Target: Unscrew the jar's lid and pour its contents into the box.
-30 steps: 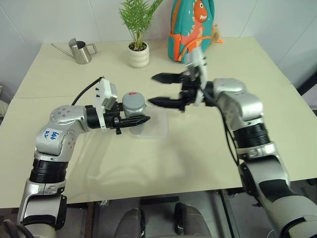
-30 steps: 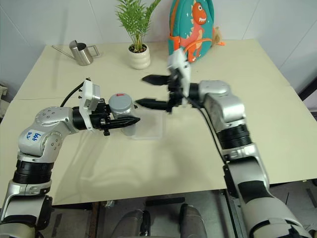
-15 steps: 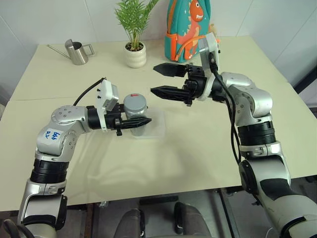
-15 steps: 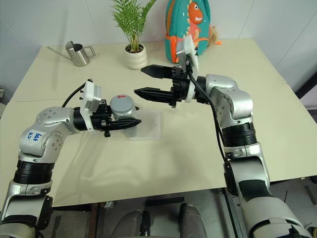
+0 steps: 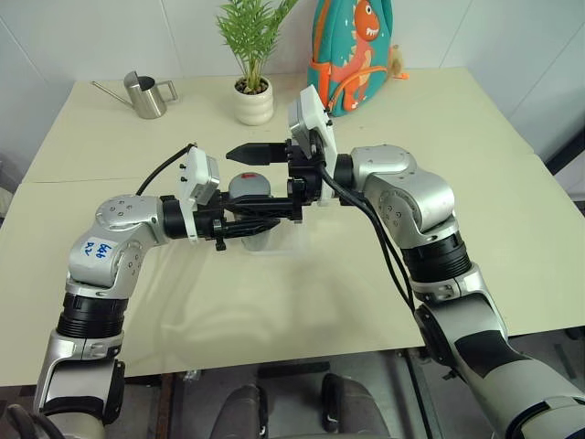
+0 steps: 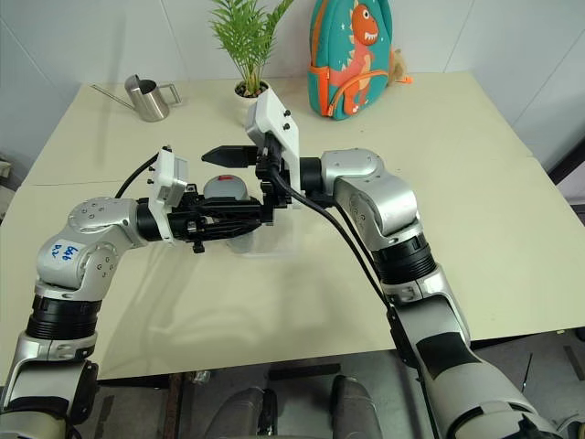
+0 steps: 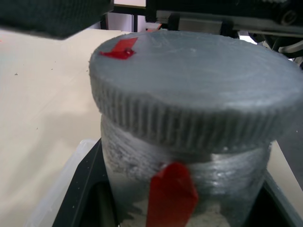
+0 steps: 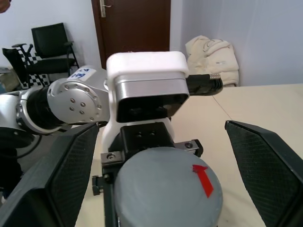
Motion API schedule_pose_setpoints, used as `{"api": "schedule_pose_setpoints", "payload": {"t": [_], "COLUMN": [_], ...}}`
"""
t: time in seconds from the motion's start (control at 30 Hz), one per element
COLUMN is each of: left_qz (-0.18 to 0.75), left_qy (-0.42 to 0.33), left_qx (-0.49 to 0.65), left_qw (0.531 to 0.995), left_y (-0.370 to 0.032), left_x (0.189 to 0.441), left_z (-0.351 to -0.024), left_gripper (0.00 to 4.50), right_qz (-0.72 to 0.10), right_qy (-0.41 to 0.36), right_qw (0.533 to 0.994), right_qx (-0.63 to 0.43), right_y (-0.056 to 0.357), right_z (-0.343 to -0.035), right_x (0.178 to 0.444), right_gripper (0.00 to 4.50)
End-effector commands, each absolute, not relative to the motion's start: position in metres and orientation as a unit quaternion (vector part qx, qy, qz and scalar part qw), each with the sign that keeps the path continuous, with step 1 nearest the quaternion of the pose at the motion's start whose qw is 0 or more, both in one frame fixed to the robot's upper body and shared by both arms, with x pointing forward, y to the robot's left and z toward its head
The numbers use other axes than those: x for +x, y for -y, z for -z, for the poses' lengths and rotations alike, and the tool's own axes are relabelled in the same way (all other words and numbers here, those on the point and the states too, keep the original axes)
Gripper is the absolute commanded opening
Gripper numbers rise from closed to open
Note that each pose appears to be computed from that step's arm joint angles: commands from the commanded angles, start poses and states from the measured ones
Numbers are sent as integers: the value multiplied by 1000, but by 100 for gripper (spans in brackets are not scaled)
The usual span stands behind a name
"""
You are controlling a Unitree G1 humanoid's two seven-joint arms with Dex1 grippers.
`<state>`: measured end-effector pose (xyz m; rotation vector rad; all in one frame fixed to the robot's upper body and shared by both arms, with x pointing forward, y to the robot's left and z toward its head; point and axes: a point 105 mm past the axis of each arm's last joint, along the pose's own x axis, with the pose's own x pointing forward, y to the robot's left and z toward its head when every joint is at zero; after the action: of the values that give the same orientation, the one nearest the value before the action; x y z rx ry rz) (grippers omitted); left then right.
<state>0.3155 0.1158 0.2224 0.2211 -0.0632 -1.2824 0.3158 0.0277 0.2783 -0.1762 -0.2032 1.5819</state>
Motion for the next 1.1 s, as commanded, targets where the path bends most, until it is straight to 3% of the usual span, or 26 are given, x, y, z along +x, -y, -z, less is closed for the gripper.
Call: {"api": "schedule_pose_setpoints", "payload": {"t": [0.03,0.63,1.1], "left_qz": [604,603,608], "left_qy": [60,57,58], "left_qx": [117,119,118], "left_qw": [786,787,783], "left_y": [-111,-115,-114], "left_x": [310,310,309], "left_z": [-236,-238,-236], "left_gripper": [193,193,193], "right_qz": [-706,-686,-732], "right_qy": [114,101,125], "right_qw": [694,715,668], "right_qx": [-88,-90,-43], "right_y": [-27,7,19], "right_z": [-288,-287,-303], "right_x": [317,340,318], "right_gripper": [448,448,448]}}
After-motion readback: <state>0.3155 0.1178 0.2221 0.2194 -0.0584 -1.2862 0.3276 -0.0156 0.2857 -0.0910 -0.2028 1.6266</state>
